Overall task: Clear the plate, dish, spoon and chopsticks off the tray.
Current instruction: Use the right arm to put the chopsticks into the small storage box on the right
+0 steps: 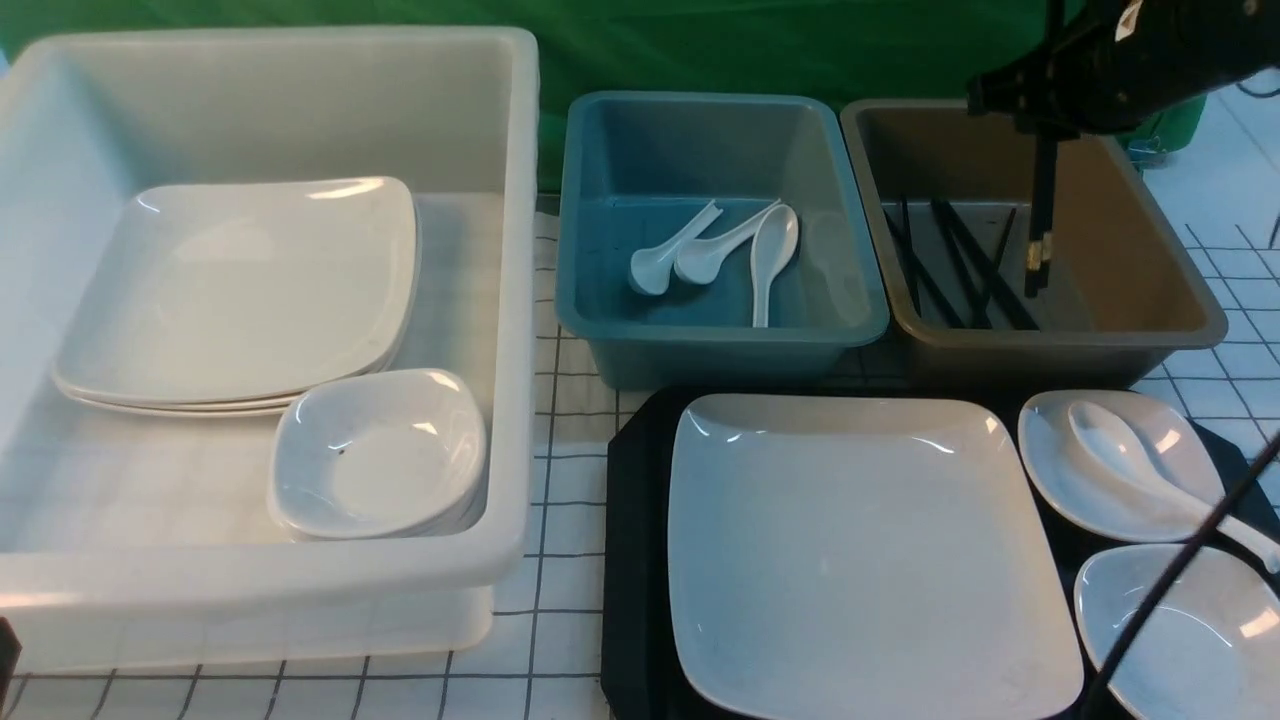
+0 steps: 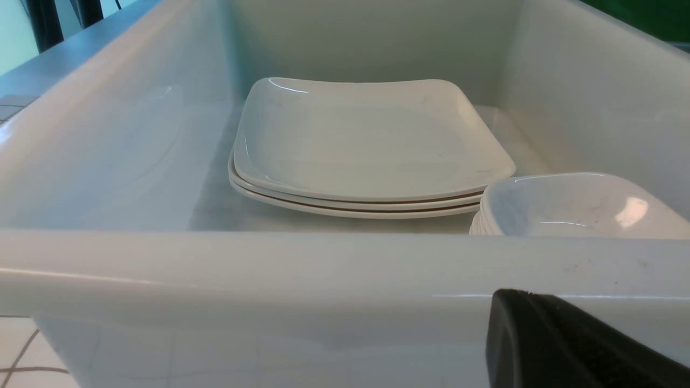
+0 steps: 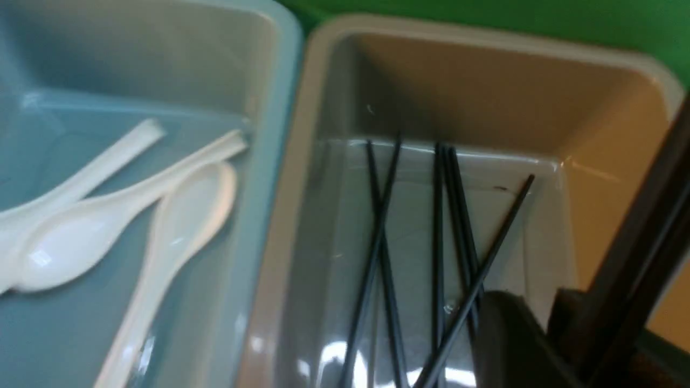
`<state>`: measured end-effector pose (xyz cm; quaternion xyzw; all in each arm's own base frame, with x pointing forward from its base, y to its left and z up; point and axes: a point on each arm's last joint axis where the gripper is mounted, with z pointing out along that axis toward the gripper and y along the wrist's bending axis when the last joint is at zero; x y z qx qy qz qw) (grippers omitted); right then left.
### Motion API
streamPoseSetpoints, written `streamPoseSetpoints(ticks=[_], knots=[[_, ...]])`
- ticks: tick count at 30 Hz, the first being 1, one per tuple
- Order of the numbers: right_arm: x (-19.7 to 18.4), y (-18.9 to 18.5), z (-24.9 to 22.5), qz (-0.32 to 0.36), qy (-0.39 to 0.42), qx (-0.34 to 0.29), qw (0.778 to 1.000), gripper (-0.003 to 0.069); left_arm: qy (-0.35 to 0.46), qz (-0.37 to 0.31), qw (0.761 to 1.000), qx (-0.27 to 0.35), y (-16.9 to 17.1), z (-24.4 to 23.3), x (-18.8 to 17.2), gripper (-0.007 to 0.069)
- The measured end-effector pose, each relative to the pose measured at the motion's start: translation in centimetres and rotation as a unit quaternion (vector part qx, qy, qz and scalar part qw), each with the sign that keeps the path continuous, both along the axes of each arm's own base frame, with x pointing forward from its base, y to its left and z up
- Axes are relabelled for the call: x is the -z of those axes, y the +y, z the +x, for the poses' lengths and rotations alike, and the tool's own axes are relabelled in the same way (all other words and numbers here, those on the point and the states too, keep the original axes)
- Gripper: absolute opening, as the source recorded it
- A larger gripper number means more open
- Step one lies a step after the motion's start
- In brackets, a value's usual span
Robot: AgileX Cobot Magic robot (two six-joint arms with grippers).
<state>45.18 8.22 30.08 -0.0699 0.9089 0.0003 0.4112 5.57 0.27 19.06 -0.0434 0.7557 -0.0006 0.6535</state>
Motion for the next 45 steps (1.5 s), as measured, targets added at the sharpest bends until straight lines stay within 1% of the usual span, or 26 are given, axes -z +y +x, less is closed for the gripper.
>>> streamPoseSetpoints(ticks=[3,8,19,25,28,30,31,32,33,34,35,37,39,40,42,44,45], knots=[[2.5,-1.0,2.1,0.006,0.019,0.023,1.000,0.0102,0.000,-0.001,1.000,0.000,0.0,0.0,0.0,0.0005],[5.1,-1.6,3.3,0.014,0.042,0.042,0.998,0.0102,0.000,-0.001,1.000,0.000,0.0,0.0,0.0,0.0005],[7.8,-1.4,4.0,0.030,0.070,0.052,0.996,0.0103,0.000,-0.001,1.000,0.000,0.0,0.0,0.0,0.0005],[8.1,-1.3,4.3,0.034,0.061,0.050,0.996,0.0121,0.000,-0.001,1.000,0.000,0.0,0.0,0.0,0.0005],[8.0,-1.3,4.4,0.035,0.052,0.048,0.997,0.0162,0.000,0.000,1.000,0.000,0.0,0.0,0.0,0.0005],[8.0,-1.3,4.4,0.036,0.052,0.049,0.997,0.0226,0.000,0.000,1.000,0.000,0.0,0.0,0.0,0.0005],[8.0,-1.3,4.4,0.036,0.052,0.049,0.997,0.0234,0.000,0.000,1.000,0.000,0.0,0.0,0.0,0.0005],[8.0,-1.3,4.4,0.036,0.052,0.049,0.997,0.0300,0.000,0.000,1.000,0.000,0.0,0.0,0.0,0.0005],[8.0,-1.3,4.4,0.036,0.052,0.049,0.997,0.0340,0.000,0.000,1.000,0.000,0.0,0.0,0.0,0.0005],[8.0,-1.3,4.4,0.037,0.053,0.050,0.997,0.0348,0.000,0.000,1.000,0.000,0.0,0.0,0.0,0.0005],[8.0,-1.3,4.3,0.036,0.057,0.051,0.996,0.0394,0.000,0.000,1.000,0.000,0.0,0.0,0.0,0.0005],[7.7,-1.3,4.1,0.033,0.067,0.053,0.996,0.0427,0.000,0.000,1.000,0.000,0.0,0.0,0.0,0.0005],[6.6,-1.5,3.7,0.027,0.078,0.053,0.995,0.0419,0.000,0.000,1.000,0.000,0.0,0.0,0.0,0.0005],[5.8,-1.5,3.5,0.019,0.081,0.048,0.995,0.0399,0.000,0.000,1.000,0.000,0.0,0.0,0.0,0.0005],[3.4,-1.8,2.4,-0.010,0.099,0.029,0.995,0.0323,0.000,0.000,1.000,0.000,0.0,0.0,0.0,0.0005],[0.8,-2.1,1.0,-0.046,0.120,0.001,0.992,0.0214,0.000,0.000,1.000,0.000,0.0,0.0,0.0,0.0005],[0.5,-2.1,0.8,-0.050,0.121,-0.002,0.991,0.0203,0.000,0.000,1.000,0.000,0.0,0.0,0.0,0.0005]])
